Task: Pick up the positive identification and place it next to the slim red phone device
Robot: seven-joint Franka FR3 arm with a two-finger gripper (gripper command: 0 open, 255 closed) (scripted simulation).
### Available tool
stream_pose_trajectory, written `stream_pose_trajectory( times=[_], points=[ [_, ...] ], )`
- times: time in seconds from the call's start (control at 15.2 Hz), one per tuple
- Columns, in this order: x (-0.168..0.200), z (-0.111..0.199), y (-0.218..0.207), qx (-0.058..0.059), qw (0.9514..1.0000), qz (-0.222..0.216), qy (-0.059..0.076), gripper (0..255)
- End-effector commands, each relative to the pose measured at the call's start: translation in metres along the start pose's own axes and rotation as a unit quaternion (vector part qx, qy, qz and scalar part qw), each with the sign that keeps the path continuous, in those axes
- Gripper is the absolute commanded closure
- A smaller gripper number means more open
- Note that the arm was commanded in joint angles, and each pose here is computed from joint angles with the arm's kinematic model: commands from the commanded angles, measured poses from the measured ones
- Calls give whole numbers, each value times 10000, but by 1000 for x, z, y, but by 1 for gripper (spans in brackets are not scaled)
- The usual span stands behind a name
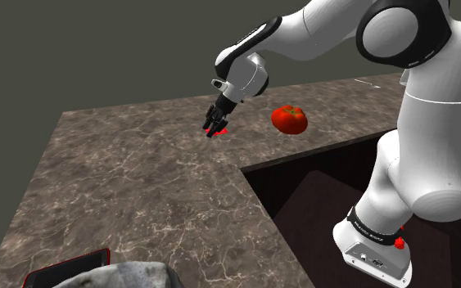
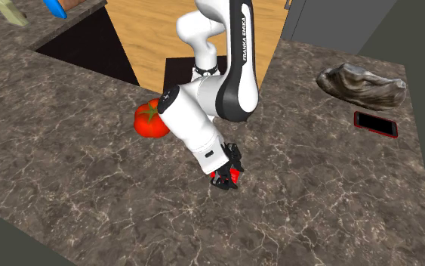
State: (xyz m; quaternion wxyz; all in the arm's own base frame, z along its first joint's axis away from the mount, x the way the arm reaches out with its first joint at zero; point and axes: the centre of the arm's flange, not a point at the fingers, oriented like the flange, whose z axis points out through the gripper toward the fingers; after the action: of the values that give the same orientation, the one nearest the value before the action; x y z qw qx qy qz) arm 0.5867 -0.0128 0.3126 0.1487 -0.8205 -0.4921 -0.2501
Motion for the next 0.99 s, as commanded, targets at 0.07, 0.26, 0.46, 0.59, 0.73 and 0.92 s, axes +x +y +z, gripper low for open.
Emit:
stream_pose_trajectory(
  times=[0.07, 0.26, 0.46, 0.59, 0.73, 0.92],
  points=[
    [-1, 5, -3, 37, 10000, 7, -39, 255],
    [0, 0, -2, 37, 10000, 7, -39, 255],
    [9, -13, -2, 37, 10000, 7, -39, 255],
    [15, -22, -2, 37, 10000, 7, -39, 255],
    [21, -31, -2, 37, 10000, 7, -39, 255],
    [30, -44, -2, 37, 10000, 7, -39, 255]
  ],
)
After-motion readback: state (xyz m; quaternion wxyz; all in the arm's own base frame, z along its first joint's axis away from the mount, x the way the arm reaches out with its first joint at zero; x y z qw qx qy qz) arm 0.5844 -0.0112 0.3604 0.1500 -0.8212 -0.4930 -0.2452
